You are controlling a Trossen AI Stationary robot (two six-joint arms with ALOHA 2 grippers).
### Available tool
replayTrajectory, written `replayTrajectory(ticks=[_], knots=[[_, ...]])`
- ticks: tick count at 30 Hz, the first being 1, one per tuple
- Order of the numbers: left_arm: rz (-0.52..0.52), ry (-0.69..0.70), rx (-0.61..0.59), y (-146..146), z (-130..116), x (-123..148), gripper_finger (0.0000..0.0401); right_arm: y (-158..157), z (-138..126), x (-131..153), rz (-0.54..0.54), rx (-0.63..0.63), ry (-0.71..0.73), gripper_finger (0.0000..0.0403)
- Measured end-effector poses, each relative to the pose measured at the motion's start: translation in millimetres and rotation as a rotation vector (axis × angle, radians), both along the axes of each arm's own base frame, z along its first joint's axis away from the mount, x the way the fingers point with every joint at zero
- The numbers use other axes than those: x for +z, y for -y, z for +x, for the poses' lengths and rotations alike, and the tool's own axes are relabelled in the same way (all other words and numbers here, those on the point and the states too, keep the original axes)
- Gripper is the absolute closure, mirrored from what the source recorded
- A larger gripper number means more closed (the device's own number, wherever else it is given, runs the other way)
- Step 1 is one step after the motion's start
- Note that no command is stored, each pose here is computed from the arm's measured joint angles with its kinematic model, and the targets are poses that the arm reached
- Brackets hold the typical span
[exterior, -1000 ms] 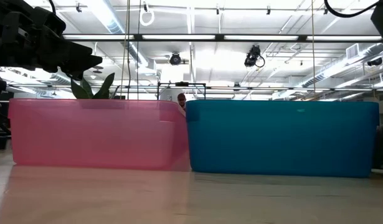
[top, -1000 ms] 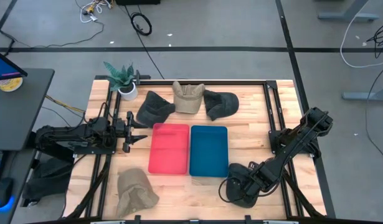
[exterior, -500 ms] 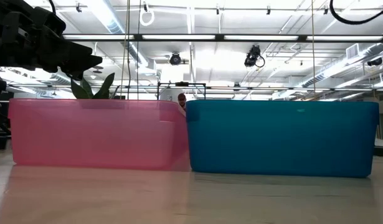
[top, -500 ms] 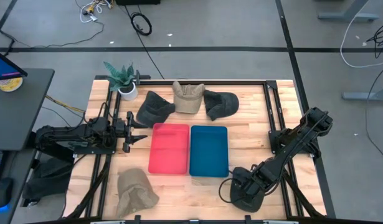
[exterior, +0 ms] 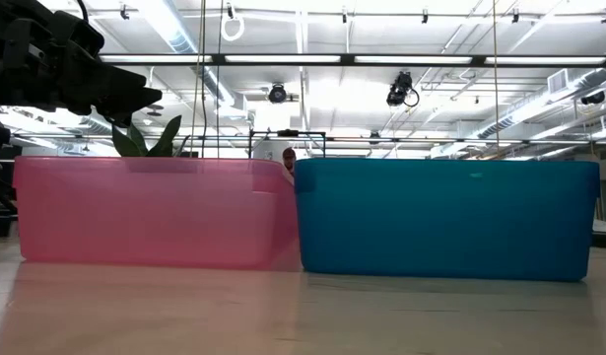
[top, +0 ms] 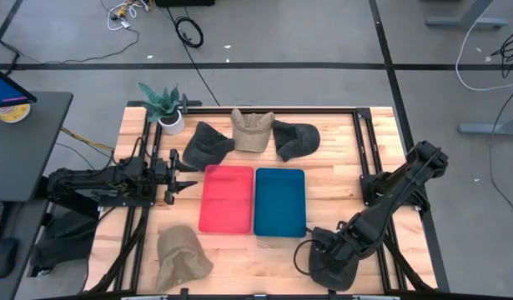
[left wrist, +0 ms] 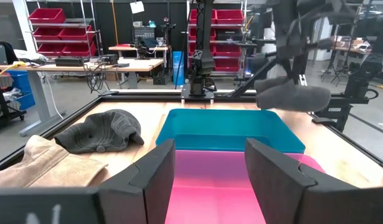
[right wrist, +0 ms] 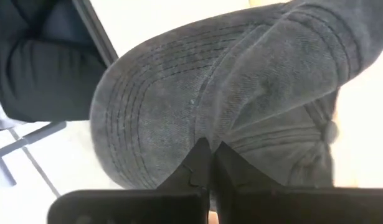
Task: Pick & Place hat
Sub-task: Put the bottom black cap into the blue bin
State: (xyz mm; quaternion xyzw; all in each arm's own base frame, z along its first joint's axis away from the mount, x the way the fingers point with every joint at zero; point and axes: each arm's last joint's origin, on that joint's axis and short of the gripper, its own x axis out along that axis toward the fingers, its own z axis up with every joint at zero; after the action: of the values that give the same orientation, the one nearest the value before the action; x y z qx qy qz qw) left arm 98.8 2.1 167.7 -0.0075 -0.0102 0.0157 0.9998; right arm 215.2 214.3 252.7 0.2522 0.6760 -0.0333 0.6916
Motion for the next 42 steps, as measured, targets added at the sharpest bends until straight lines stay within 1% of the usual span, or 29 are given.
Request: replayTrajectory(ticks=[3, 6, 9, 13, 18, 23, 26, 29, 33, 36, 42], knots=[[0.0, 0.0, 0.0, 0, 0, 0, 0.0204, 4, 4, 16, -0.029, 0.017, 0.032, 0.0402], [0.0, -0.001, 0.0, 0, 0, 0, 0.0204, 11, 13, 29, -0.031, 0.019, 0.06, 0.0403], [0.0, 0.0, 0.0, 0, 0, 0, 0.0204, 22, 24, 38, -0.03, 0.034, 0.092, 0.0403], [0.0, 0.0, 0.0, 0, 0, 0, 0.0204, 40, 37, 47, -0.065, 0.066, 0.145, 0.0403], [0.0, 0.0, 0.0, 0, 0, 0, 0.0204, 65, 55, 53, -0.09, 0.093, 0.198, 0.0403], [0.0, 0.0, 0.0, 0, 0, 0, 0.0204, 92, 69, 54, -0.144, 0.126, 0.25, 0.0403], [0.0, 0.0, 0.0, 0, 0, 0, 0.0204, 109, 78, 54, -0.186, 0.125, 0.293, 0.0403], [0.0, 0.0, 0.0, 0, 0, 0, 0.0204, 120, 90, 53, -0.212, 0.143, 0.342, 0.0403], [0.0, 0.0, 0.0, 0, 0, 0, 0.0204, 126, 102, 43, -0.243, 0.21, 0.356, 0.0403], [0.0, 0.0, 0.0, 0, 0, 0, 0.0204, 130, 110, 32, -0.262, 0.25, 0.334, 0.0403], [0.0, 0.0, 0.0, 0, 0, 0, 0.0204, 133, 128, -1, -0.287, 0.294, 0.24, 0.0403]])
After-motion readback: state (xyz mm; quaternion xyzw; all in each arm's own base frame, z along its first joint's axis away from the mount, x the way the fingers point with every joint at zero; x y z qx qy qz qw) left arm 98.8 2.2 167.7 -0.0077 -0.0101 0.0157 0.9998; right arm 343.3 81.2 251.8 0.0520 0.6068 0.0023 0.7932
